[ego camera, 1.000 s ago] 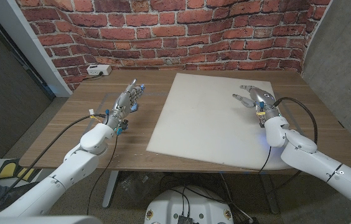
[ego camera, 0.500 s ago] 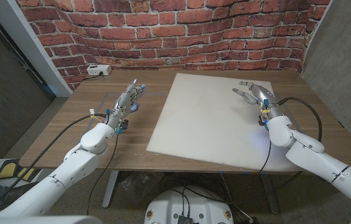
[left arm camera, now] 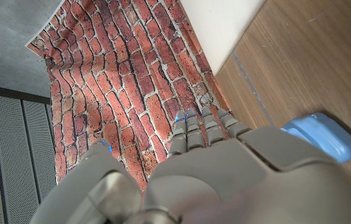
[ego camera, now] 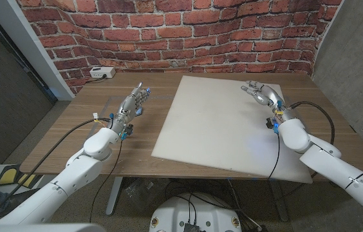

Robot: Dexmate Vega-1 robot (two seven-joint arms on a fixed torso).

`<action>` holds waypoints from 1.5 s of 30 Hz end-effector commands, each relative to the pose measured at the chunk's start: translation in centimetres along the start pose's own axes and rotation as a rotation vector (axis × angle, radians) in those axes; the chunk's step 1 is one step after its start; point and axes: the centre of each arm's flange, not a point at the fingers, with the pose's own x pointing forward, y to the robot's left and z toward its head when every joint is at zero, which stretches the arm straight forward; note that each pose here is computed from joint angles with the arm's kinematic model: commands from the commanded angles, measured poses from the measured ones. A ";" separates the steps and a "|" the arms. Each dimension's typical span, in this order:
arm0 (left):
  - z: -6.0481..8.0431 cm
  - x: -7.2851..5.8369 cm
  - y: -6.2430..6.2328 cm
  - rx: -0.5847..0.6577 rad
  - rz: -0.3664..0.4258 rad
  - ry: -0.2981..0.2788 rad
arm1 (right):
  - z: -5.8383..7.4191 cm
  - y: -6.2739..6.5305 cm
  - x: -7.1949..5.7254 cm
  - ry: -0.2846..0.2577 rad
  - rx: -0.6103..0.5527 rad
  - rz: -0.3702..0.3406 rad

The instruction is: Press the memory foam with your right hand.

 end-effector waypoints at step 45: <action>0.2 -0.6 -0.7 -0.008 -0.003 -0.050 | -2.9 2.3 1.7 -0.121 0.801 0.145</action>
